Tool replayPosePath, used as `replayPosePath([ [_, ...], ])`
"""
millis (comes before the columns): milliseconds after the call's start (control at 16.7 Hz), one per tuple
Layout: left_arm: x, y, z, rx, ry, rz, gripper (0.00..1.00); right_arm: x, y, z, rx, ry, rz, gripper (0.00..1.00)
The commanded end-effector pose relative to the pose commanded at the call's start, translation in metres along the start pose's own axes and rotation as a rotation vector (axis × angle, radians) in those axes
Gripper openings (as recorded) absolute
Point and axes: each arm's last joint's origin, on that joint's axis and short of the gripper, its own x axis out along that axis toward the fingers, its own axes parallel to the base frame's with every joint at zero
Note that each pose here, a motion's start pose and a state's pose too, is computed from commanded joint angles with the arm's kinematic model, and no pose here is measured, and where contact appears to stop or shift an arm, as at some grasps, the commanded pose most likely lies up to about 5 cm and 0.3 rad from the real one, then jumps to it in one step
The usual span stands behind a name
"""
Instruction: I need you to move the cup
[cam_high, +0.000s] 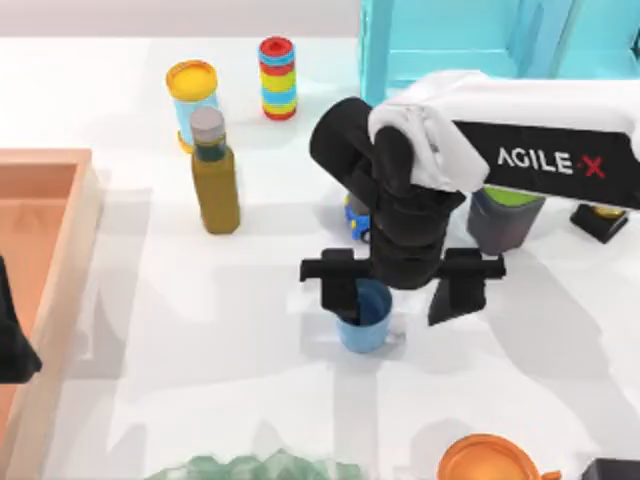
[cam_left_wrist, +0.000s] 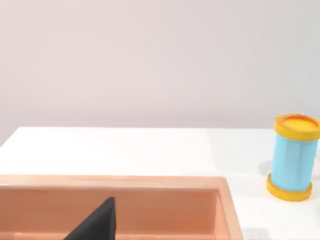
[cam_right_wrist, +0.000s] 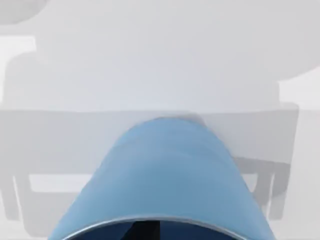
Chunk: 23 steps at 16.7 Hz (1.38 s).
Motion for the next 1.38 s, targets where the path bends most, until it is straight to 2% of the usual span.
replayPosePath([
  [420, 0.000, 0.000, 0.000, 0.000, 0.000, 0.000, 1.00, 0.000, 0.000, 0.000, 0.000, 0.000, 0.000, 0.02],
  [1140, 0.000, 0.000, 0.000, 0.000, 0.000, 0.000, 1.00, -0.006, 0.000, -0.002, -0.014, -0.015, 0.009, 0.00],
  [1380, 0.000, 0.000, 0.000, 0.000, 0.000, 0.000, 1.00, -0.029, -0.035, 0.007, -0.040, -0.044, 0.023, 0.00],
])
